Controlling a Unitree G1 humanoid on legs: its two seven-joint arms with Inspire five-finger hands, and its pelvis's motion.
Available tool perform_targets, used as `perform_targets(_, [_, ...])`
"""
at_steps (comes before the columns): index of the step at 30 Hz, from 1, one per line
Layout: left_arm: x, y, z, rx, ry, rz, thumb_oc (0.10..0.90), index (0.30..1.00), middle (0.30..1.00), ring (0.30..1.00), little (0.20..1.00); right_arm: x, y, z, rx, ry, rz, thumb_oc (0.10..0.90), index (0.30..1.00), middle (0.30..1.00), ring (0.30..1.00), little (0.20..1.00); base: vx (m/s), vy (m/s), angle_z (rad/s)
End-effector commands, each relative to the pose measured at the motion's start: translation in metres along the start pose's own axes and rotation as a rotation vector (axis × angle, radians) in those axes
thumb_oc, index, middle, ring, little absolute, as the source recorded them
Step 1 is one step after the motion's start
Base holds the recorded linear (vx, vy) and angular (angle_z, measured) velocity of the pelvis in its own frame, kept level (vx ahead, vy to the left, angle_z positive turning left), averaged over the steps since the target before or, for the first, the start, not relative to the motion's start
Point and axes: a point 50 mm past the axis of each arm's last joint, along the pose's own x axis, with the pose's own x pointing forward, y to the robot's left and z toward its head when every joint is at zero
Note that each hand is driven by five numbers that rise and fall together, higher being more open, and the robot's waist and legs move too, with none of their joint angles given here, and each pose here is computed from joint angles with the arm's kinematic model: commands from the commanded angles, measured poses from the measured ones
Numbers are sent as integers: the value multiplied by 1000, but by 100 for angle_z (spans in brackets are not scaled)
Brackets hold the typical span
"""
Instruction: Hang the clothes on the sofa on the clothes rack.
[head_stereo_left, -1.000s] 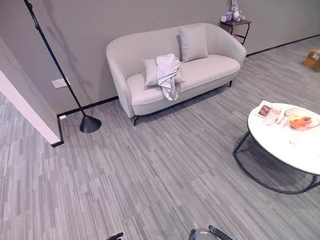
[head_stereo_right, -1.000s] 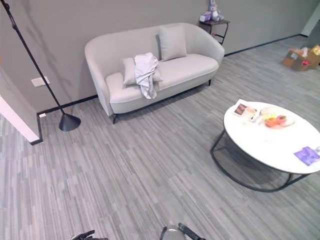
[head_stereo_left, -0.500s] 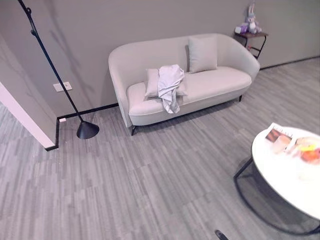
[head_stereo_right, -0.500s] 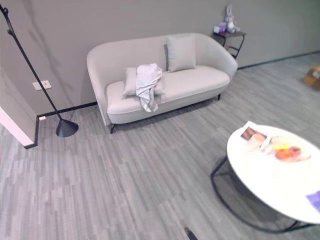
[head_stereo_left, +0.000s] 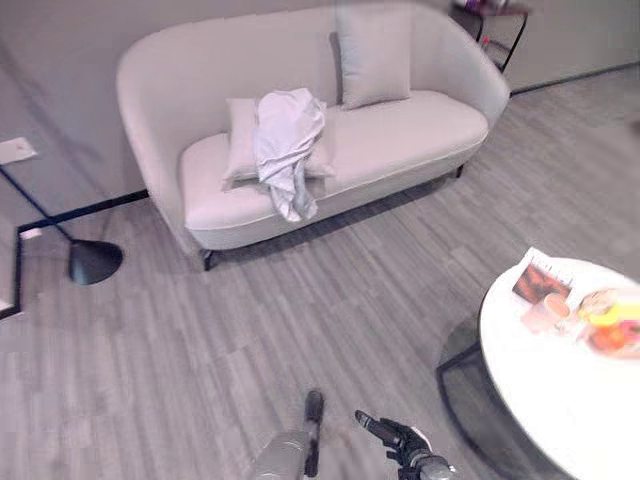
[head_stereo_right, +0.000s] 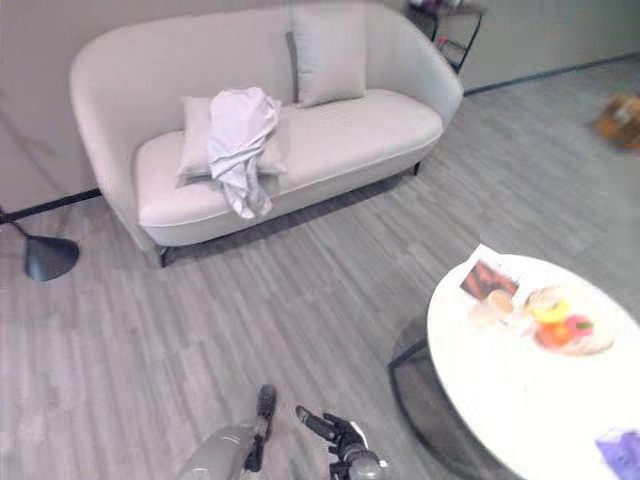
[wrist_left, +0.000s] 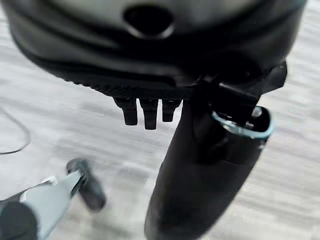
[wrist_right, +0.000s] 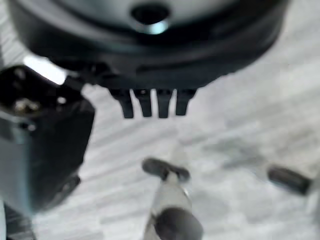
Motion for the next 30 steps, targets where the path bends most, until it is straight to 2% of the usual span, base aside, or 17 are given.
perform_targets(1, [-2,-35,26,107,-111,-86,800,900,900,900,900,1,-11,24,-51,-111,-21,800,900,900,900,900,568,241,-17])
perform_targets(5, [-6,-51,62,268,-248,-122,800,900,900,900,900,4,-19,52,-59,-195,-67,800,900,900,900,900,371,228,9])
perform_targets(11, [-13,-71,85,337,-354,-184,800,900,900,900,900,-6,-29,91,-70,-380,-109,800,900,900,900,900,353,-15,54])
perform_targets(18, [-15,-84,82,357,-353,-194,800,900,900,900,900,-19,-69,114,-192,-472,-288,800,900,900,900,900,391,-219,89])
perform_targets(24, [-10,-71,60,313,-270,-169,800,900,900,900,900,-15,-80,101,-214,-397,-359,800,900,900,900,900,352,-301,83])
perform_targets(30, [-14,-88,58,318,-281,-197,800,900,900,900,900,-9,-74,98,-71,-360,-385,800,900,900,900,900,159,-175,48])
